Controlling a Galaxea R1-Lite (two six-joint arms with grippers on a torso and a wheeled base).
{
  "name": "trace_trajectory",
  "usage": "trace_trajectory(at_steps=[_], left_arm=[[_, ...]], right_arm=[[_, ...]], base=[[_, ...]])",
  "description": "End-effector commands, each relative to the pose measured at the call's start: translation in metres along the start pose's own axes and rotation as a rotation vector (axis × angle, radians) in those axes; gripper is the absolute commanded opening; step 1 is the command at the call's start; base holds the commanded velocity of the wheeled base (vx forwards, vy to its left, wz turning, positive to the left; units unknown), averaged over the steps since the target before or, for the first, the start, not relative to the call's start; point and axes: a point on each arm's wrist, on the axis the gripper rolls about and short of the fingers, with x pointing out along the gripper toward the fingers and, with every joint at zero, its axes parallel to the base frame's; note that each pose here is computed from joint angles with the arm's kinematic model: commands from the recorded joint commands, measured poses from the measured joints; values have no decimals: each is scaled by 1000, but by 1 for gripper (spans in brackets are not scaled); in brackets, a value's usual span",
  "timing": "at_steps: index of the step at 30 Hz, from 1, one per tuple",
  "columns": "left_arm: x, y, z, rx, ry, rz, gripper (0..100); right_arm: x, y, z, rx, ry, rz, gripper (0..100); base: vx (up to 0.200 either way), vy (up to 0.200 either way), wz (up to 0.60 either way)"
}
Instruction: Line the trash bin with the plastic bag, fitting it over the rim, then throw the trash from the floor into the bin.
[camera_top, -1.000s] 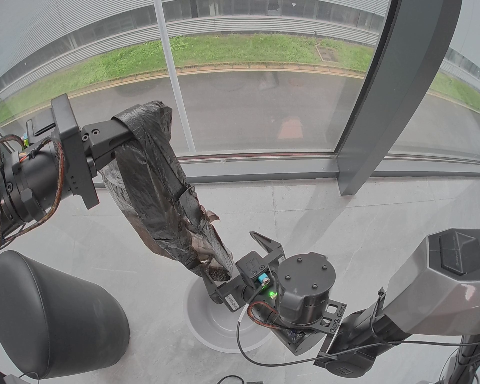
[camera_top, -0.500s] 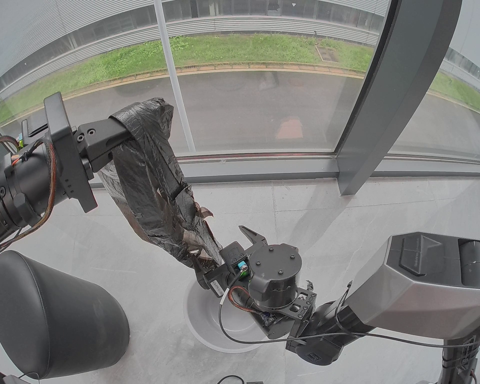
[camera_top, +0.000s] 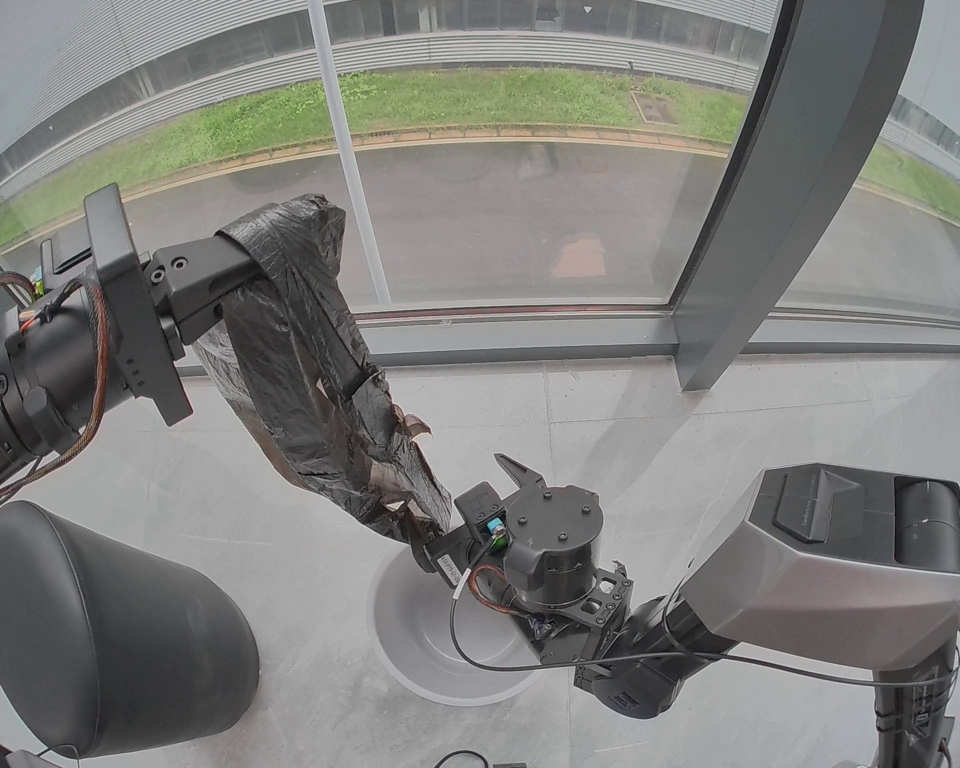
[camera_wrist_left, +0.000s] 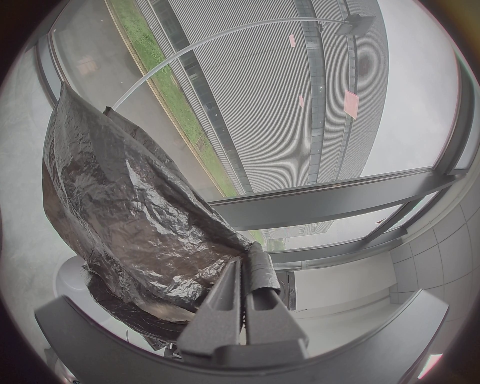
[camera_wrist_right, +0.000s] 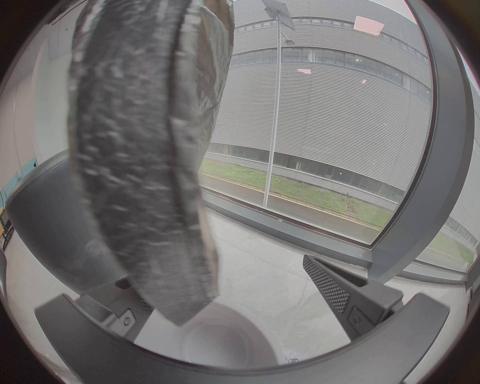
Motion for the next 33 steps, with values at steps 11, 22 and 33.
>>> trace_trajectory(at_steps=[11, 22, 33], left_arm=[[0, 1, 0, -1, 0, 4, 0], [0, 1, 0, 0, -2, 3, 0], [0, 2, -1, -1, 1, 7, 0]], right_arm=[[2, -4, -2, 2, 6, -32, 100], [2, -4, -5, 2, 12, -31, 0], [-8, -1, -6, 0, 22, -11, 0]], base=[[0, 0, 0], [0, 0, 0], [0, 0, 0]])
